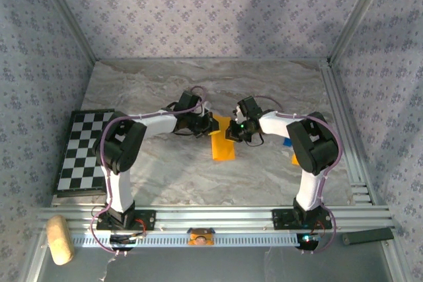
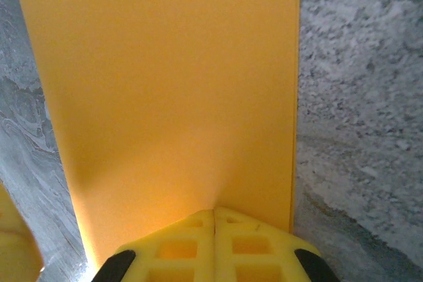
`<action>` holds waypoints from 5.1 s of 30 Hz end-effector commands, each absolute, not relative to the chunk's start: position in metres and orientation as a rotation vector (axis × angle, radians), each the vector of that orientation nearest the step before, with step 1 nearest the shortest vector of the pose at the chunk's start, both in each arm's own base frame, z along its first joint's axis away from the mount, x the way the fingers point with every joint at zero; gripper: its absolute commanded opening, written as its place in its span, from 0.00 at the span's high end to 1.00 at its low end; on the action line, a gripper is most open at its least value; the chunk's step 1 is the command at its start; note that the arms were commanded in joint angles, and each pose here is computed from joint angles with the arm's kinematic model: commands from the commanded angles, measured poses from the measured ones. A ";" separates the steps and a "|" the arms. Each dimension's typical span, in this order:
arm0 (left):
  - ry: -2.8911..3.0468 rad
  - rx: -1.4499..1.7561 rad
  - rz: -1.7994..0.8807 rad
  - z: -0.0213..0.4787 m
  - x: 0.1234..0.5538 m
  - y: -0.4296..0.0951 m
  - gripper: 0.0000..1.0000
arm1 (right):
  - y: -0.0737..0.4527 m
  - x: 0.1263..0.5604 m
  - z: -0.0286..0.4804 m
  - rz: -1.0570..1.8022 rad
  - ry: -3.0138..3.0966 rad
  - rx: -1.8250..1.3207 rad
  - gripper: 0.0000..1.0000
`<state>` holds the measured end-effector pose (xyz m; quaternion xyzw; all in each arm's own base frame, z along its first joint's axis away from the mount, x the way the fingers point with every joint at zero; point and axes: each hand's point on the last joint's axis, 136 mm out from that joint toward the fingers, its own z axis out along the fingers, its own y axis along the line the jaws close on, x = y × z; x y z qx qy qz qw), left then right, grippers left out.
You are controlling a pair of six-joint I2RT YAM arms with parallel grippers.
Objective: Fold a paper plane with a square sheet of paper (pick it up from the middle)
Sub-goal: First fold the square sheet of paper in half at the center of the table.
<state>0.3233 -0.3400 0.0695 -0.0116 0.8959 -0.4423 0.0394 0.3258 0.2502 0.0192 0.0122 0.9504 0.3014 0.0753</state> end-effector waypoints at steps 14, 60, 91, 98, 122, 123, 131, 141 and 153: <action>2.921 -0.012 -1.057 -0.003 0.304 -0.305 1.00 | 0.216 0.296 -0.022 0.666 3.030 0.145 1.00; 2.864 -0.002 -1.391 0.041 0.263 -0.328 0.98 | 0.211 0.291 -0.022 0.615 3.037 0.162 1.00; 2.969 0.049 -1.282 0.024 0.237 -0.322 0.98 | 0.208 0.286 -0.025 0.597 3.045 0.159 1.00; 3.084 0.100 -1.132 0.002 0.204 -0.298 0.99 | 0.208 0.286 -0.026 0.595 3.045 0.159 1.00; 2.737 0.042 -1.353 0.087 0.305 -0.311 0.96 | 0.217 0.287 -0.020 0.680 3.056 0.006 1.00; 2.740 0.037 -1.354 0.085 0.310 -0.313 0.96 | 0.217 0.287 -0.020 0.681 3.057 0.004 1.00; 2.738 0.015 -1.381 0.066 0.336 -0.329 0.95 | 0.218 0.289 -0.022 0.687 3.068 0.005 1.00; 2.861 -0.037 -1.227 0.019 0.335 -0.317 0.95 | 0.217 0.288 -0.023 0.675 3.080 0.012 1.00; 2.905 -0.064 -1.174 0.022 0.339 -0.311 0.95 | 0.215 0.288 -0.023 0.648 3.083 0.008 1.00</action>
